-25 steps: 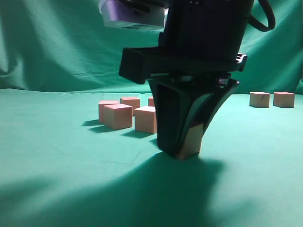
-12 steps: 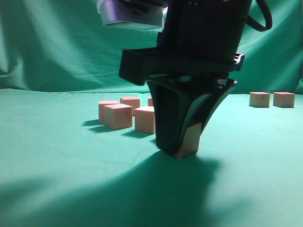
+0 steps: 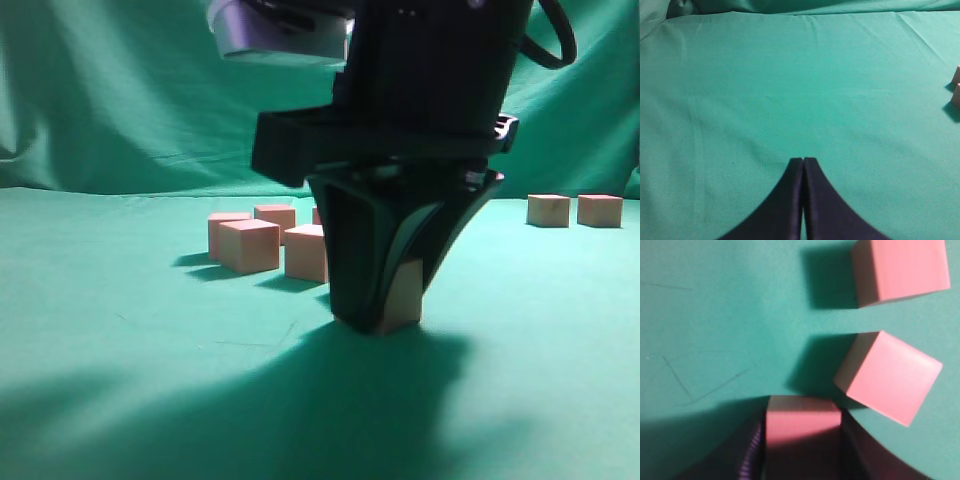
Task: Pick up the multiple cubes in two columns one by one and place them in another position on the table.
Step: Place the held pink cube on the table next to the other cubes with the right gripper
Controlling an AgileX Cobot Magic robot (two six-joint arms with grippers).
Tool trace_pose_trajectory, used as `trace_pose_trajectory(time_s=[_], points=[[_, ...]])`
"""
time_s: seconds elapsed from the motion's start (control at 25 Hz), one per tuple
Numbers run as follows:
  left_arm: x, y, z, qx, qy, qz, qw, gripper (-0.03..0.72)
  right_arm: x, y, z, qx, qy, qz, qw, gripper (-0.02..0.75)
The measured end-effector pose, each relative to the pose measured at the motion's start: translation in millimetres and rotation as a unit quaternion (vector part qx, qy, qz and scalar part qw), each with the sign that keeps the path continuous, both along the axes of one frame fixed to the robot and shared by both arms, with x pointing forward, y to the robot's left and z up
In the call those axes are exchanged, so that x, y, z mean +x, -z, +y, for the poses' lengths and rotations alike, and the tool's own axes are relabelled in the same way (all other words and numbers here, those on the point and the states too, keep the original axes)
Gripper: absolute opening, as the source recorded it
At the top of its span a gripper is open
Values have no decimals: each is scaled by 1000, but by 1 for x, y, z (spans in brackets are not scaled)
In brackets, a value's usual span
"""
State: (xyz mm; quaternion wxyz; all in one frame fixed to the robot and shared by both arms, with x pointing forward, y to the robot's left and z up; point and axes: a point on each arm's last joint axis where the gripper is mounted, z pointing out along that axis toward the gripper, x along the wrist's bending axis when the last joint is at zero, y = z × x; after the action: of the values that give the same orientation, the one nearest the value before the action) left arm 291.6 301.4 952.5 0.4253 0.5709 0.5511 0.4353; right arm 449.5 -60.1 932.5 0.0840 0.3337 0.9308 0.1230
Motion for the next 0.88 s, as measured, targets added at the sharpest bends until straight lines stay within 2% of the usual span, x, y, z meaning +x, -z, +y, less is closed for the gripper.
trace_pose_trajectory(time_s=[0.28, 0.4, 0.44, 0.56, 0.76, 0.88], points=[[0, 0, 0, 0, 0, 0, 1000, 0, 0, 1, 0, 0, 5, 2, 1000, 549], [0, 0, 0, 0, 0, 0, 1000, 0, 0, -2, 0, 5, 14, 1, 1000, 542], [0, 0, 0, 0, 0, 0, 1000, 0, -1, -4, -1, 5, 15, 1, 1000, 582], [0, 0, 0, 0, 0, 0, 1000, 0, -3, -16, -4, -1, 19, 3, 1000, 568], [0, 0, 0, 0, 0, 0, 1000, 0, -5, -47, -10, -15, 35, 4, 999, 568], [0, 0, 0, 0, 0, 0, 1000, 0, -4, -71, -15, -16, 54, -18, 998, 568]])
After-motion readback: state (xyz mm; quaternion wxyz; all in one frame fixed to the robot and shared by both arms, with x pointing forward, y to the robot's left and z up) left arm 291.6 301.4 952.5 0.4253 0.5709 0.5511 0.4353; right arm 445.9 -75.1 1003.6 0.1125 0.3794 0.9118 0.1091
